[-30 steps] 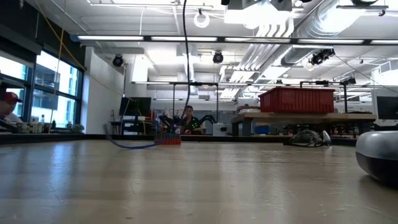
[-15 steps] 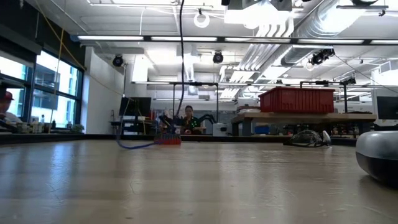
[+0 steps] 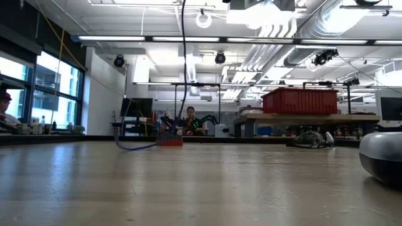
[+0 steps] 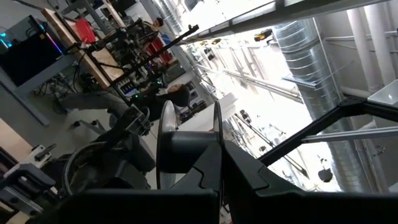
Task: Coil cords
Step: Coil the blue wire onto the spool
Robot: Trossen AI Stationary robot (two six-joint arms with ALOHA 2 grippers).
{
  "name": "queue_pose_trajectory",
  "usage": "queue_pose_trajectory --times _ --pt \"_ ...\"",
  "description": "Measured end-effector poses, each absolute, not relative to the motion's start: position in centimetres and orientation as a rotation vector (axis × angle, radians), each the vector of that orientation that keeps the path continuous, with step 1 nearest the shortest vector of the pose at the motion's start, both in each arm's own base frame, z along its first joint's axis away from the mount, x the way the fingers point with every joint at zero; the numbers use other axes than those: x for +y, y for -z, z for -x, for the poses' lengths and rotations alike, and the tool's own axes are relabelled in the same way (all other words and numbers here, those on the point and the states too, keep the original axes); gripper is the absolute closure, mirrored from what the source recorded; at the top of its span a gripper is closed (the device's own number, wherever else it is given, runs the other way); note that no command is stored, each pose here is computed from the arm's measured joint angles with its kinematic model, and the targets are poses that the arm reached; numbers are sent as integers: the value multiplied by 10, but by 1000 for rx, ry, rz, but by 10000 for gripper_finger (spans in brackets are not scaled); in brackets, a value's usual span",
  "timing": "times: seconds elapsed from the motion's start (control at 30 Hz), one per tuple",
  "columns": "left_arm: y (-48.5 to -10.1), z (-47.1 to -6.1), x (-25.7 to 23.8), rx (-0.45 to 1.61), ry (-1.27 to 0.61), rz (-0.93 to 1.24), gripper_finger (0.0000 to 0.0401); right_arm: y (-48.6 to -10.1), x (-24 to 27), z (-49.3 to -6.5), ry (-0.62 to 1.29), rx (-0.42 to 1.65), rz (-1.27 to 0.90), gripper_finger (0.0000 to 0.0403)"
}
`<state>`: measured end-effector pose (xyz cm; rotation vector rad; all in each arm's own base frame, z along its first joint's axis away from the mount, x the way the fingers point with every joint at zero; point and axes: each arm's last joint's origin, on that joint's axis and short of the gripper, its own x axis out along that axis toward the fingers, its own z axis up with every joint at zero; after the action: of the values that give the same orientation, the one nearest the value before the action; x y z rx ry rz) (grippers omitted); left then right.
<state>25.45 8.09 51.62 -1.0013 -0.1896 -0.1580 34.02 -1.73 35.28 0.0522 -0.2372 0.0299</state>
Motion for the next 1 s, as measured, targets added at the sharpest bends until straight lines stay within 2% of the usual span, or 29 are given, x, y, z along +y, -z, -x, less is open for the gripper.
queue_pose_trajectory --times 0.1,0.17,0.43,0.57,0.77,1.0 --pt "-516 -255 81 -188 157 1003 401 -353 -17 -340 -35 -236 -57 379" --pt "-516 -255 81 -181 167 1018 401 -353 -17 -340 -59 -236 -69 395" --pt "-515 -252 70 -31 330 1157 401 -375 -3 -317 -141 -247 -82 400" --pt "-513 -244 65 40 316 1197 401 -392 7 -298 -198 -279 -83 401" --pt "-510 -242 66 33 242 1210 401 -409 17 -279 -230 -342 -55 402" --pt "-508 -246 54 129 329 1265 401 -411 9 -276 -189 -347 -36 402"
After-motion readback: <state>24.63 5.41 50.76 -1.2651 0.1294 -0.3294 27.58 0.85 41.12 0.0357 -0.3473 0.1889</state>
